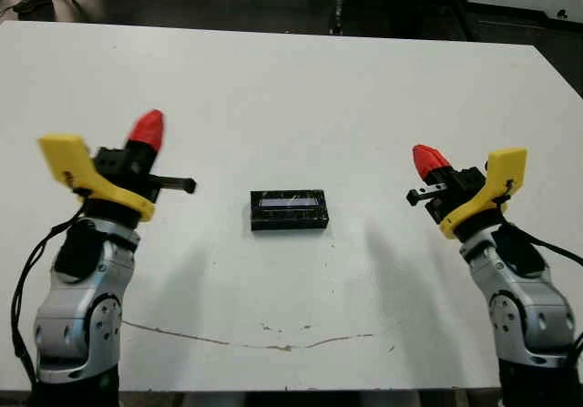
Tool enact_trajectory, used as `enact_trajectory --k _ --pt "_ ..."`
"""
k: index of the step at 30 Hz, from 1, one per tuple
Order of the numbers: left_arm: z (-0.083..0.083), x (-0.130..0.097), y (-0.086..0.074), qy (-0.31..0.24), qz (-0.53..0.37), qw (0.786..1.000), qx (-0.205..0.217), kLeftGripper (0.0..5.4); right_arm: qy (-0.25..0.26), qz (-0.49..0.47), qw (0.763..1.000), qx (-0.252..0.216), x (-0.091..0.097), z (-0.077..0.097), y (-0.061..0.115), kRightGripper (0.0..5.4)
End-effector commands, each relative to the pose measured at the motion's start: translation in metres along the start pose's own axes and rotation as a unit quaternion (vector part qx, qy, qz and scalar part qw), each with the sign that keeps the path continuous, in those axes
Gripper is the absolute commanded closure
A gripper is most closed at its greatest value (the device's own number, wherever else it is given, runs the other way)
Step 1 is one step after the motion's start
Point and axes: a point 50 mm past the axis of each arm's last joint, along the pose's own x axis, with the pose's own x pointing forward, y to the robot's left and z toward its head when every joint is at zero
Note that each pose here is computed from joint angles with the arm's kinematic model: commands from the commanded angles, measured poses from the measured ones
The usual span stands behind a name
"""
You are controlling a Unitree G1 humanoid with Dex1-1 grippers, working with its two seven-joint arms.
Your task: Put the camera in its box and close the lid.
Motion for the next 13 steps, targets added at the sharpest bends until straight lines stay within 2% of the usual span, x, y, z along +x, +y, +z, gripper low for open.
enact_trajectory --k 1,7,13 --pt "-0.015 -0.005 0.008 0.002 0.018 1.000 0.019 5.38 -0.006 -0.015 1.000 -0.001 0.005 0.000 0.000 5.40" --pt "-0.033 -0.005 0.010 0.034 0.059 0.998 0.010 5.38 -0.009 -0.021 1.000 0.013 0.008 -0.001 0.000 5.40" --pt "-0.037 -0.005 0.009 0.045 0.065 0.997 0.018 5.38 -0.010 -0.020 1.000 0.010 0.010 0.000 0.000 5.40"
